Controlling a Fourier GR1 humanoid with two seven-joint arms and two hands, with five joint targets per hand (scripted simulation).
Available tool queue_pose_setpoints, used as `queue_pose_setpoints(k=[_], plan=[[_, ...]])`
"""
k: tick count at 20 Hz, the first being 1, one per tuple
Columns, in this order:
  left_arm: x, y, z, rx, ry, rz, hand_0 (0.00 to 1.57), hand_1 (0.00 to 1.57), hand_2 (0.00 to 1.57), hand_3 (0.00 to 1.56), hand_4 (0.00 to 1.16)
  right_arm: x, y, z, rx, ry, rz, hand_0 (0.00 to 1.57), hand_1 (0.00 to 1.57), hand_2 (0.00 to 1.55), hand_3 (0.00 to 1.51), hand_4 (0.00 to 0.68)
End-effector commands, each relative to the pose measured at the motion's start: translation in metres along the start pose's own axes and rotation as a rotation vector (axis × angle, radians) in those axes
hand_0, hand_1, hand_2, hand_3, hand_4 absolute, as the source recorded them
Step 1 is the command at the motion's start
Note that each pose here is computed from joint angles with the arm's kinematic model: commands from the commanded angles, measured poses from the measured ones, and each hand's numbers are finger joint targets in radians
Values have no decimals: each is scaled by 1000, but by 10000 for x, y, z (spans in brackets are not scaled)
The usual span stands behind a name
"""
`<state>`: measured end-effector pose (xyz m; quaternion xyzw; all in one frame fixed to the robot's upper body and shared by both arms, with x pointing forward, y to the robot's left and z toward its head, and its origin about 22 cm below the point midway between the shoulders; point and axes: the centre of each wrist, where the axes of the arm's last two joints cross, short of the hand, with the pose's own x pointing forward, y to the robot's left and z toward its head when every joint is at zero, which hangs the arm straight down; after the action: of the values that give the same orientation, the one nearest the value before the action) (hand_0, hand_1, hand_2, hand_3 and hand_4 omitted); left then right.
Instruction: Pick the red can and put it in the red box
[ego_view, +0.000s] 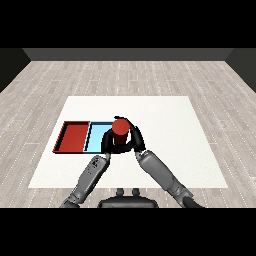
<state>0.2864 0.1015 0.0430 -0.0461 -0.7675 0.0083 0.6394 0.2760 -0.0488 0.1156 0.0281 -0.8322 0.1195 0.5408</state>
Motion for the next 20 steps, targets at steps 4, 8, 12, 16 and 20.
queue_pose_setpoints(k=[4, 8, 12, 16, 20], plan=[[-99, 117, -116, 13, -23, -46, 1571, 1571, 1571, 1492, 1136, -31, -235, -44, -45, -19, -27, 0, 0, 0, 0, 0], [-152, 130, 55, 35, -14, -62, 1571, 1571, 1571, 1501, 1131, 9, -526, 201, -102, -51, -41, 0, 0, 0, 0, 0], [66, 93, 113, 69, -18, -71, 1571, 1571, 1571, 1497, 1123, 66, -757, 182, -116, -42, -74, 0, 0, 0, 0, 0], [48, 509, 112, 102, -25, -117, 1571, 1571, 1568, 1479, 1121, 116, -1022, 493, -145, -83, -115, 0, 0, 0, 0, 0], [123, 879, -216, 170, -15, -158, 1571, 1571, 1571, 1482, 1123, 124, -1274, 697, -209, -56, -107, 0, 0, 0, 0, 0]])
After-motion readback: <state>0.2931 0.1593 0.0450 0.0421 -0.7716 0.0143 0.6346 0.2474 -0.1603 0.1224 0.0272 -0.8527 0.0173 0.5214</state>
